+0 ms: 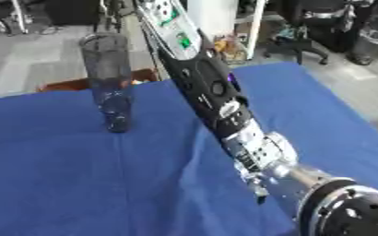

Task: Arrange flowers into the vase.

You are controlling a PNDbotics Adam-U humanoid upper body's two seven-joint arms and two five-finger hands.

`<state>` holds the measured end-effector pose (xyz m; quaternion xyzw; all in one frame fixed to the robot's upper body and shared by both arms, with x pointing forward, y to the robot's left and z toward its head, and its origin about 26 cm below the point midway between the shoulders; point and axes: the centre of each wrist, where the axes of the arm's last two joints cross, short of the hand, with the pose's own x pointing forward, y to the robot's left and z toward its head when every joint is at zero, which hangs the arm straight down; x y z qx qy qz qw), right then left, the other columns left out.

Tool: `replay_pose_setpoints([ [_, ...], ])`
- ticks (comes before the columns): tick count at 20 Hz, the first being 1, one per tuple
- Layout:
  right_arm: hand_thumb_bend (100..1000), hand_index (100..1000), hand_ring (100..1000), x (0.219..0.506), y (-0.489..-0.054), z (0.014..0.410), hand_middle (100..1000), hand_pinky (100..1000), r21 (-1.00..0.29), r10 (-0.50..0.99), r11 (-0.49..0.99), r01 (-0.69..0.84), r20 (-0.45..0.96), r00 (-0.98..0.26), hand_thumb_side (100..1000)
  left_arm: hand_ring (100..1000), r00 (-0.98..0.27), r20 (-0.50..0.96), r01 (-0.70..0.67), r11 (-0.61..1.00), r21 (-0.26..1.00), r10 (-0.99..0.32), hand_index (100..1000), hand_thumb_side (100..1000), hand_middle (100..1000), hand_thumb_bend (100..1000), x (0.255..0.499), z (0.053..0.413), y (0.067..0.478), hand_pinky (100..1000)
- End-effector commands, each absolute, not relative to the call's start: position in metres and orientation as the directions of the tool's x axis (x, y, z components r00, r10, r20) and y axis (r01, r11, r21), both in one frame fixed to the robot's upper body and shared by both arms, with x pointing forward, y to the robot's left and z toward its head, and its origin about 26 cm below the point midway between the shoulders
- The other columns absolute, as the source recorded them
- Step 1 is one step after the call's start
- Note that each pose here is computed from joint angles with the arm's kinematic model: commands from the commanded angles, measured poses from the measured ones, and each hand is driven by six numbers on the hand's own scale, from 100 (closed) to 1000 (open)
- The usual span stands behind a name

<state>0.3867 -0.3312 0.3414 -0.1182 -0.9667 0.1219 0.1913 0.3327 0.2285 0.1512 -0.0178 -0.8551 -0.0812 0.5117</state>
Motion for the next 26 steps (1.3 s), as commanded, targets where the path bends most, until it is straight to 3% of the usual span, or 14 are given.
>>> replay_pose_setpoints([
  [1, 100, 168, 100, 0.386, -0.33, 0.352, 100, 100, -0.283, 0.257, 0.944, 0.169, 0.31, -0.915, 1000, 566, -0.504, 0.863, 0.127, 0.984, 0.122, -0.042, 769, 665, 601, 619, 0.333, 0.16, 0.226, 392],
  [26, 100, 169, 100, 0.405, -0.342, 0.321, 100, 100, -0.414, 0.364, 0.877, 0.246, 0.235, -0.901, 1000, 566, -0.505, 0.862, 0.132, 0.984, 0.12, -0.038, 768, 679, 600, 608, 0.333, 0.161, 0.225, 389],
])
